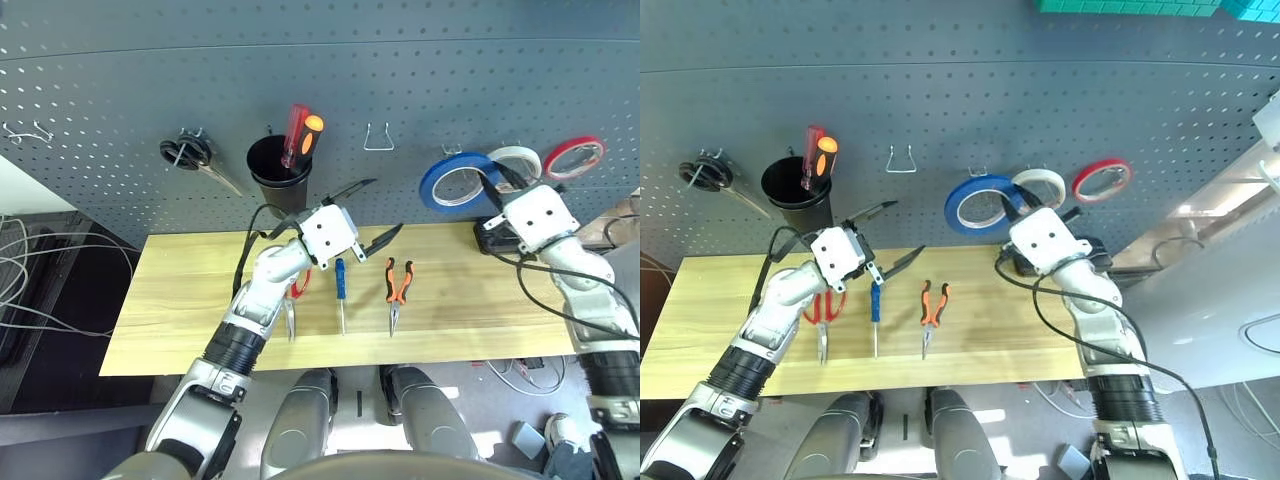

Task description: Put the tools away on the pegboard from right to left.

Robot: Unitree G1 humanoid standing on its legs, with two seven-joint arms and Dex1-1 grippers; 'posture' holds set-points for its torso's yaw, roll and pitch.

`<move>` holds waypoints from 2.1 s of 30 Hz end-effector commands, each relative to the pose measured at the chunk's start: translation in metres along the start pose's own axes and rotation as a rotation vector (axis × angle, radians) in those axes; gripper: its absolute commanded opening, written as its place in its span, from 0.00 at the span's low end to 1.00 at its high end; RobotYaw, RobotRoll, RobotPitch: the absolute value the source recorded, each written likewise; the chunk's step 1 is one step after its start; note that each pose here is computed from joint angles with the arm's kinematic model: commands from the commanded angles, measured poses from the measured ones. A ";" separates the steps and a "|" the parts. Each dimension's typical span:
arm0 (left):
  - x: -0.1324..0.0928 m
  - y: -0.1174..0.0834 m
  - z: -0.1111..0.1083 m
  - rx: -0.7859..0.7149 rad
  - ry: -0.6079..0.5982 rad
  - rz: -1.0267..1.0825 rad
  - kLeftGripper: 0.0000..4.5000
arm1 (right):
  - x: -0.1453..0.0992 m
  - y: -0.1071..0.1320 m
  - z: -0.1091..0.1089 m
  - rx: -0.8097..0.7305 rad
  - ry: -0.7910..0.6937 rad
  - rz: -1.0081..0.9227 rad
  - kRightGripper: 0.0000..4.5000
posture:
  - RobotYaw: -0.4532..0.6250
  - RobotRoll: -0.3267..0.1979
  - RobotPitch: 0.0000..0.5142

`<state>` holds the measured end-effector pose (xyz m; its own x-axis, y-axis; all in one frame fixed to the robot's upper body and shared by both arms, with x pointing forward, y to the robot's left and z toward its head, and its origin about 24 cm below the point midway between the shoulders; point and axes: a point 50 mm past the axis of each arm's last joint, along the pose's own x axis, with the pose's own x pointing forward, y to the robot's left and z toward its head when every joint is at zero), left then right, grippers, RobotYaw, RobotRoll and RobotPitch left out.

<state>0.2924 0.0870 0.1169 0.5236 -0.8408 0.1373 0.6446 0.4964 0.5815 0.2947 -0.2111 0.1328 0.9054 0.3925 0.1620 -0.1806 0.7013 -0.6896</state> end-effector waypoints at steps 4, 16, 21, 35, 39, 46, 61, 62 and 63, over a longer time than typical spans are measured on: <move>-0.008 -0.010 -0.014 -0.004 0.188 -0.152 1.00 | -0.028 0.060 -0.026 0.261 0.203 0.401 0.67 | 0.39 0.62 0.38; -0.029 -0.027 -0.035 -0.005 0.471 -0.534 1.00 | -0.008 0.118 -0.034 1.027 0.937 0.594 0.99 | 0.39 0.62 0.43; -0.023 -0.029 -0.030 0.018 0.456 -0.590 1.00 | 0.017 0.138 -0.015 1.180 1.143 0.583 0.99 | 0.42 0.62 0.46; -0.016 -0.024 -0.019 0.037 0.392 -0.608 1.00 | -0.020 0.139 -0.031 1.115 1.283 0.340 0.99 | 0.43 0.62 0.51; -0.016 -0.021 -0.021 0.039 0.387 -0.597 1.00 | -0.027 0.143 -0.033 1.114 1.280 0.304 0.99 | 0.43 0.62 0.51; -0.017 -0.021 -0.019 0.036 0.377 -0.597 1.00 | -0.023 0.156 -0.039 1.117 1.260 0.279 0.99 | 0.44 0.62 0.53; -0.018 -0.024 -0.016 0.027 0.353 -0.590 1.00 | 0.004 0.167 -0.065 1.060 1.190 0.213 0.99 | 0.46 0.62 0.53; -0.018 -0.025 -0.016 0.027 0.353 -0.590 1.00 | 0.004 0.168 -0.066 1.058 1.196 0.221 0.99 | 0.46 0.62 0.53; -0.018 -0.024 -0.016 0.026 0.352 -0.587 1.00 | 0.003 0.169 -0.066 1.052 1.202 0.229 0.99 | 0.47 0.62 0.52</move>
<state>0.2801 0.0939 0.0895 0.2550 -0.8383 -0.4819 0.8613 -0.0296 0.5072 0.3124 -0.1278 -0.0007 0.6056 0.2420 -0.7580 -0.0867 0.9670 0.2395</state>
